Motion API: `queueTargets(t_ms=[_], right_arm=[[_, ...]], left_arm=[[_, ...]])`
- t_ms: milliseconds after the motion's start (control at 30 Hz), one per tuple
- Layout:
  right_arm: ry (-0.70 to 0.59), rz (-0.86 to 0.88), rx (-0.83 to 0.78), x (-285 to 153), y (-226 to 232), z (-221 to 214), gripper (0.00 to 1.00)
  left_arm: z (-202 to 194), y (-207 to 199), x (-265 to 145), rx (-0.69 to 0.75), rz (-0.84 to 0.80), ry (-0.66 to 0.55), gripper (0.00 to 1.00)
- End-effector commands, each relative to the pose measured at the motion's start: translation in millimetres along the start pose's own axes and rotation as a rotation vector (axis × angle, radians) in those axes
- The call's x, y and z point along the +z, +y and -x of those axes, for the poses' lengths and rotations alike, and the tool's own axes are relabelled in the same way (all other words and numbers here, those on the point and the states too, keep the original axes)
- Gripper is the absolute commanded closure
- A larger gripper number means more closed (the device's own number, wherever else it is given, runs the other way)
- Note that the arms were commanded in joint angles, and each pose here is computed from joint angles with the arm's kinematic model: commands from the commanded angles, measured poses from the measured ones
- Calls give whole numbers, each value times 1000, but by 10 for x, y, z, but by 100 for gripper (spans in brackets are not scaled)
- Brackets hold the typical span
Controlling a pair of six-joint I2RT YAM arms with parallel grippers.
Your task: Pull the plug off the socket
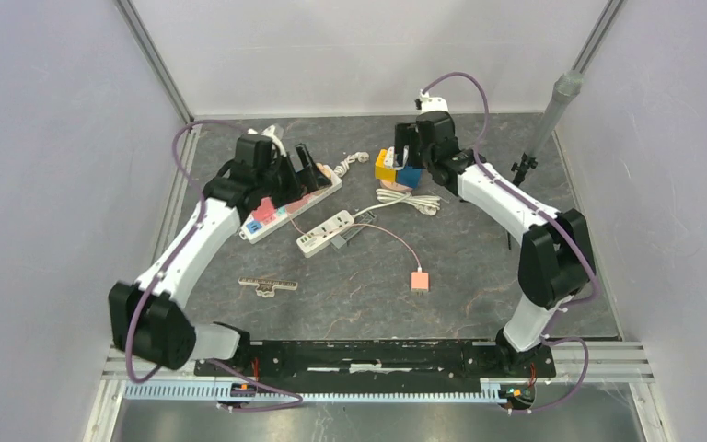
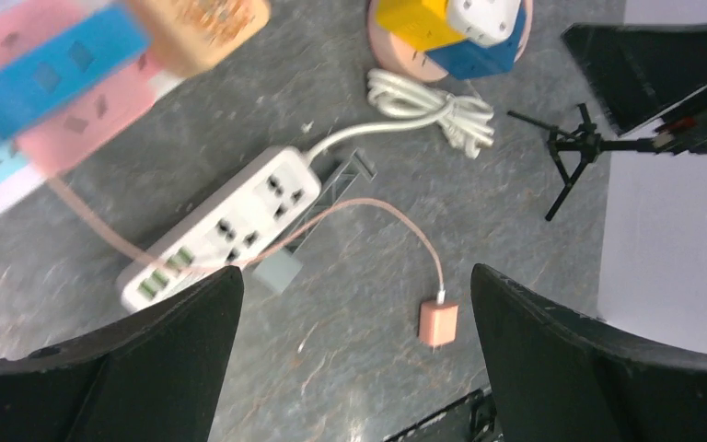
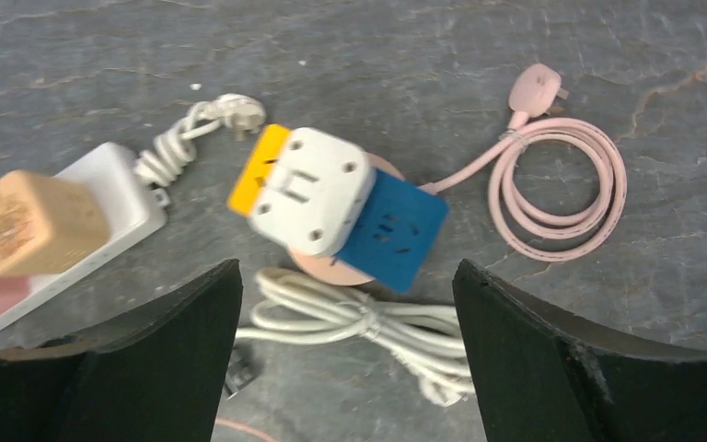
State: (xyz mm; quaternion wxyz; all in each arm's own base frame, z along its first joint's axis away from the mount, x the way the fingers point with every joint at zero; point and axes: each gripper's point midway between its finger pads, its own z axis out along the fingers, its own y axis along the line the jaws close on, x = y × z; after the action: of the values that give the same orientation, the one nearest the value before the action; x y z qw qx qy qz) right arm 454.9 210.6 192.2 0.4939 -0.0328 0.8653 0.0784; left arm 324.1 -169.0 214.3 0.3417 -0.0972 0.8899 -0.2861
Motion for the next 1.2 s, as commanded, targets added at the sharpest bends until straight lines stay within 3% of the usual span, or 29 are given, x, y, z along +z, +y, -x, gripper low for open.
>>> queueTargets(t_ms=[0, 133, 267, 533, 733, 833, 933, 1167], right_arm=[[18, 138, 66, 265, 94, 18, 15], [101, 211, 218, 505, 241, -116, 28], [114, 143, 316, 662, 188, -180, 35], [129, 105, 444, 748, 186, -232, 49], [124, 131, 451, 730, 213, -222, 64], [96, 173, 446, 702, 220, -183, 76], [109, 217, 450, 685, 253, -202, 99], [141, 269, 410, 573, 228, -201, 100]], left_arm=[[375, -488, 355, 58, -153, -31, 1], [531, -595, 726, 56, -169, -23, 3], [555, -634, 1012, 50, -191, 22, 4], [516, -546, 963, 203, -148, 97, 4], [392, -514, 1036, 145, -171, 115, 4], [366, -582, 1104, 125, -217, 137, 5], [372, -599, 1174, 124, -226, 149, 6], [396, -672, 1441, -26, -255, 143, 9]])
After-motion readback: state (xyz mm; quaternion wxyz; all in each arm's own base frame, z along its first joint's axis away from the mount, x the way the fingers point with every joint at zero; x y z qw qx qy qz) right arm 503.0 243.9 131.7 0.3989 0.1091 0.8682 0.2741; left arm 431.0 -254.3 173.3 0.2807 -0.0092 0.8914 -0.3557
